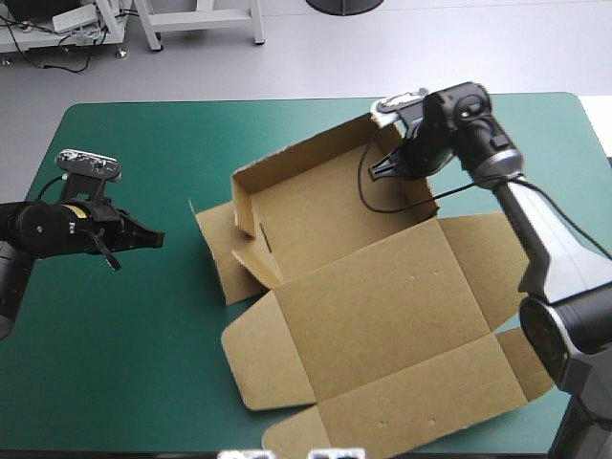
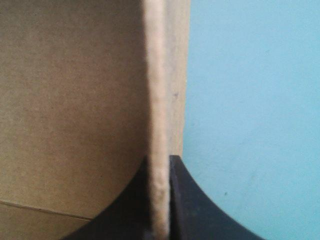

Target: Fold the box

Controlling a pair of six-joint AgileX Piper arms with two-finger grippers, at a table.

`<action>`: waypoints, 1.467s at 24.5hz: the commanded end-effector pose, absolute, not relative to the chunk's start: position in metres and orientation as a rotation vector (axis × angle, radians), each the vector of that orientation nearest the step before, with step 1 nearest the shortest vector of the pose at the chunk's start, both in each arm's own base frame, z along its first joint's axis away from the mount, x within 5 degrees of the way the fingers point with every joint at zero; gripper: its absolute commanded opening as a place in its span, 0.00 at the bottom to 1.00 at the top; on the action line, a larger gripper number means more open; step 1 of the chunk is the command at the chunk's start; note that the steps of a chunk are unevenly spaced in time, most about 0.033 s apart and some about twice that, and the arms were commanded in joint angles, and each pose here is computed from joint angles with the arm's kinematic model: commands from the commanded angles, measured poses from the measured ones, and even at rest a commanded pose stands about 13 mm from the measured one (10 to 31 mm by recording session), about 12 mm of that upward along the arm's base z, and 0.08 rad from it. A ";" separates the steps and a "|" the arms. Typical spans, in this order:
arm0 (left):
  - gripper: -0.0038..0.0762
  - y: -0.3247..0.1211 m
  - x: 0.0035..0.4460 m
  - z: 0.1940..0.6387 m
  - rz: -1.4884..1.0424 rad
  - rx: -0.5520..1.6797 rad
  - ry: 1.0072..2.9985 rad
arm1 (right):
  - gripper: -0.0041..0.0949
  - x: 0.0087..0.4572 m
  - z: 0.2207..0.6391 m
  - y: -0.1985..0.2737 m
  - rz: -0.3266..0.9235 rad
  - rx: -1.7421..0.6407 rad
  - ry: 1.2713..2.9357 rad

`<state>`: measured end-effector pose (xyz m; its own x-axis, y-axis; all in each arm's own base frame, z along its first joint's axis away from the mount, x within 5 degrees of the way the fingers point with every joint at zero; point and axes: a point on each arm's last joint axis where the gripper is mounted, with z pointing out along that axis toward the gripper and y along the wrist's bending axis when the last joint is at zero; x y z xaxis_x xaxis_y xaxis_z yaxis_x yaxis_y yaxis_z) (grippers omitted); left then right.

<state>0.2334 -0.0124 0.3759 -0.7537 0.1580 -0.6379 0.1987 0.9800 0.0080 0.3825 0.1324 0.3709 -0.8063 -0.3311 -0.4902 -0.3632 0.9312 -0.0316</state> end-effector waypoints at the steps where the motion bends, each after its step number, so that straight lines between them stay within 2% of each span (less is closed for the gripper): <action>1: 0.04 -0.013 0.244 0.385 -0.062 0.232 2.350 | 0.02 0.358 0.434 0.091 0.179 -0.383 2.431; 4: 0.04 -0.013 0.267 0.368 -0.074 0.221 2.381 | 0.02 0.336 0.467 0.048 0.182 -0.267 2.346; 8: 0.04 -0.007 0.291 0.355 -0.128 0.135 2.358 | 0.02 0.313 0.492 0.018 0.269 -0.196 2.257; 11: 0.05 0.005 0.305 0.343 -0.279 0.061 2.350 | 0.02 0.296 0.508 0.006 0.327 -0.166 2.190; 15: 0.05 0.005 0.320 0.332 -0.653 0.080 2.281 | 0.02 0.276 0.523 0.010 0.390 -0.209 2.118; 20: 0.05 -0.001 0.331 0.323 -0.816 0.117 2.232 | 0.02 0.259 0.536 0.019 0.469 -0.248 2.053; 25: 0.05 -0.014 0.334 0.327 -1.083 0.192 2.097 | 0.02 0.253 0.542 0.025 0.543 -0.276 2.015; 27: 0.05 -0.018 0.333 0.331 -1.150 0.214 2.047 | 0.02 0.253 0.542 0.028 0.556 -0.289 2.014; 31: 0.05 -0.025 0.331 0.362 -1.271 0.321 1.908 | 0.02 0.263 0.516 0.050 0.628 -0.370 2.100; 36: 0.04 -0.056 0.324 0.390 -1.360 0.483 1.862 | 0.02 0.269 0.507 0.048 0.594 -0.368 2.137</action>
<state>0.3414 -0.0378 0.3535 -0.6706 -0.1330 -0.7298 0.5938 0.4935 -0.6355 0.2845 0.0450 0.4904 -0.6235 -0.0623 -0.7793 -0.4302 0.8596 0.2755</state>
